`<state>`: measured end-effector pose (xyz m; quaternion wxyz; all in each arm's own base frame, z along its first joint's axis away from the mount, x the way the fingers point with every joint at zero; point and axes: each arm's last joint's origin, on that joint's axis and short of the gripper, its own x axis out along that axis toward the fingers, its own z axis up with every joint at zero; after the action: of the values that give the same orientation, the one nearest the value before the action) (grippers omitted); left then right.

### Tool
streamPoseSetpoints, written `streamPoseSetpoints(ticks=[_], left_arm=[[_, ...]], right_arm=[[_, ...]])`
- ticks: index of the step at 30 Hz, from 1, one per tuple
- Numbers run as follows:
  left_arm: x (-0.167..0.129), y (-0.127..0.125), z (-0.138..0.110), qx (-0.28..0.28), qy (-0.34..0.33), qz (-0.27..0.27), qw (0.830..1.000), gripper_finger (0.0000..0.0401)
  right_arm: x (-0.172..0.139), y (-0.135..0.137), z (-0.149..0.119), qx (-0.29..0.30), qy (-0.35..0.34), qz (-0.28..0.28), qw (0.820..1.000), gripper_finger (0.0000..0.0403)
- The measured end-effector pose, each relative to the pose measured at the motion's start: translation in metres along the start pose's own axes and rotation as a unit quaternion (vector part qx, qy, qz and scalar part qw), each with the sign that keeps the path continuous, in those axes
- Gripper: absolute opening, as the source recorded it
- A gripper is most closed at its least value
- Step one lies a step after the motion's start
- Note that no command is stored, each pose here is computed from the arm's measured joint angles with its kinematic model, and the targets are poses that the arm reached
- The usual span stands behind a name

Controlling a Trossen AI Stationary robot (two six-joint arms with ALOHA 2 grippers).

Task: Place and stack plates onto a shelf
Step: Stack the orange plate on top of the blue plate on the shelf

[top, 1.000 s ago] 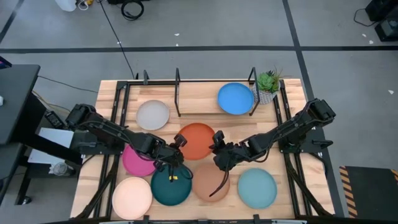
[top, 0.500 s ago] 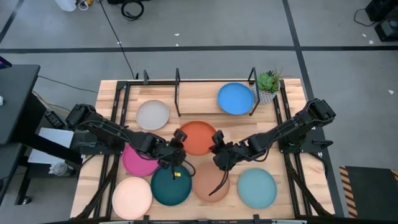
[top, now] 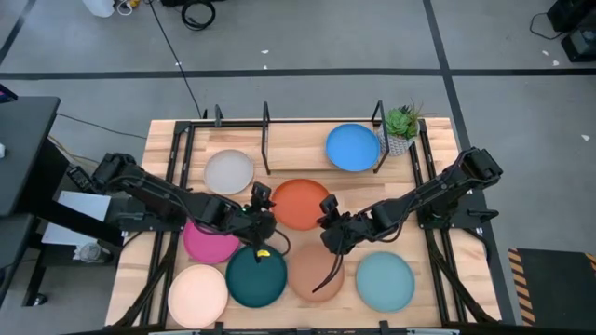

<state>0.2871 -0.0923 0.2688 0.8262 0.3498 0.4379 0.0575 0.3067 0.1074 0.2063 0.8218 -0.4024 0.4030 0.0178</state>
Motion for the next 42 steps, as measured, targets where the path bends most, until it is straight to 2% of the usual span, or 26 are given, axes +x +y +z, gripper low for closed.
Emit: streamPoseSetpoints(ticks=[5,10,18,22,31,42], left_arm=[[-0.005,-0.006,-0.018,-0.050,-0.029,0.005,0.998,0.0192],[-0.009,-0.015,-0.047,-0.093,-0.082,0.039,0.992,0.0192],[-0.022,-0.018,-0.083,-0.214,-0.189,0.051,0.957,0.0192],[-0.023,-0.020,-0.092,-0.252,-0.213,0.050,0.943,0.0192],[-0.024,-0.019,-0.093,-0.264,-0.217,0.050,0.938,0.0192],[-0.023,-0.018,-0.093,-0.265,-0.215,0.055,0.938,0.0192]], right_arm=[[-0.005,-0.004,0.000,0.010,0.035,-0.001,0.999,0.0058],[-0.013,-0.010,0.002,0.008,0.067,-0.021,0.997,0.0058],[-0.015,-0.022,-0.012,0.030,0.155,-0.098,0.983,0.0058],[-0.010,-0.031,-0.024,0.070,0.191,-0.106,0.973,0.0058],[0.002,-0.053,-0.058,0.167,0.275,-0.123,0.939,0.0058],[0.018,-0.057,-0.095,0.197,0.335,-0.142,0.910,0.0058]])
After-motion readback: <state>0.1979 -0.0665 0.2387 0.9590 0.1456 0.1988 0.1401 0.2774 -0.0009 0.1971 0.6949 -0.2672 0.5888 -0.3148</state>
